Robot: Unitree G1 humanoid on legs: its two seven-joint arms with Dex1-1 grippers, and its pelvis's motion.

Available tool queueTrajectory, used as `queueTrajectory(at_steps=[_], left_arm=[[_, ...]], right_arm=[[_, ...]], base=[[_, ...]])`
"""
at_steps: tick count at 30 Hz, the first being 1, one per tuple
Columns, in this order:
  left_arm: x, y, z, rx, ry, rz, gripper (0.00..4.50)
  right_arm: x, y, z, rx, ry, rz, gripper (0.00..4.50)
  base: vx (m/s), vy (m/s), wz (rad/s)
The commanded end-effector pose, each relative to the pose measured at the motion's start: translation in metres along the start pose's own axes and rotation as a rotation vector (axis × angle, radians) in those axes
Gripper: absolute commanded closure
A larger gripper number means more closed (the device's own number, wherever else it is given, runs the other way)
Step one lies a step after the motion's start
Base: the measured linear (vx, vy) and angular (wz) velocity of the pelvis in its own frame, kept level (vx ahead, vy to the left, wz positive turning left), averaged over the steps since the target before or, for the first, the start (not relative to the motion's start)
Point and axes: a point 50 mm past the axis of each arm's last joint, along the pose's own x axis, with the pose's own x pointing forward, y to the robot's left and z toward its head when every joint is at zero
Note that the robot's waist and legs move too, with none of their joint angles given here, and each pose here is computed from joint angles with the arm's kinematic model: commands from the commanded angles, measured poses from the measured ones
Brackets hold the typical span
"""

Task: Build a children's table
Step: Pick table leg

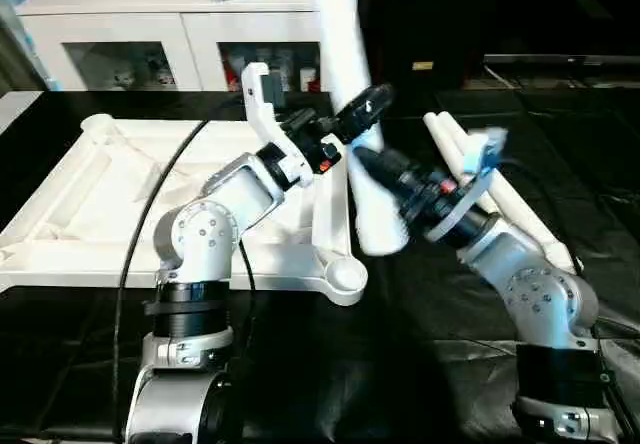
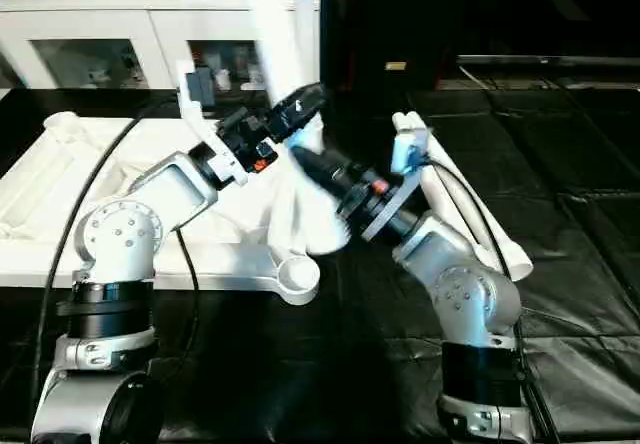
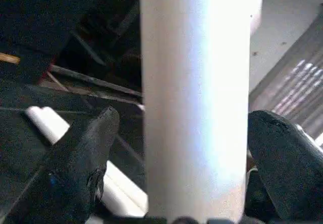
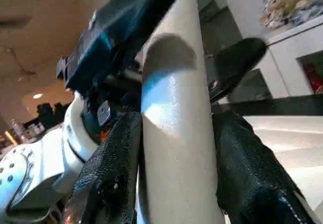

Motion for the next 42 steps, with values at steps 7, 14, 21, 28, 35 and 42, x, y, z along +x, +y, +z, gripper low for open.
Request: queueTrajectory(at_steps=[7, 14, 21, 28, 35, 42], left_arm=[[-0.001, -0.004, 0.002, -0.049, -0.005, -0.052, 0.84], [-0.003, -0.01, 0.002, -0.062, 0.007, -0.145, 1.61], [-0.005, -0.013, 0.003, -0.084, 0.009, -0.187, 2.14], [-0.006, -0.009, 0.004, -0.101, 0.004, -0.165, 2.59], [-0.006, -0.007, 0.007, -0.106, -0.008, -0.155, 2.65], [-0.005, -0.006, 0.009, -0.036, 0.004, -0.128, 2.65]], right_arm=[[0.0, 0.012, -0.001, 0.152, 0.003, 0.106, 2.72], [-0.002, 0.017, -0.003, 0.131, 0.05, 0.137, 2.72], [-0.002, 0.023, -0.008, 0.112, 0.109, 0.158, 2.72], [-0.003, 0.022, -0.008, 0.093, 0.101, 0.163, 2.72], [-0.002, 0.018, -0.007, 0.019, 0.094, 0.14, 2.72], [-0.002, 0.012, -0.008, 0.06, 0.093, 0.1, 1.94]], base=[[0.0, 0.0, 0.0], [0.0, 0.0, 0.0], [0.0, 0.0, 0.0], [0.0, 0.0, 0.0], [0.0, 0.0, 0.0], [0.0, 0.0, 0.0]])
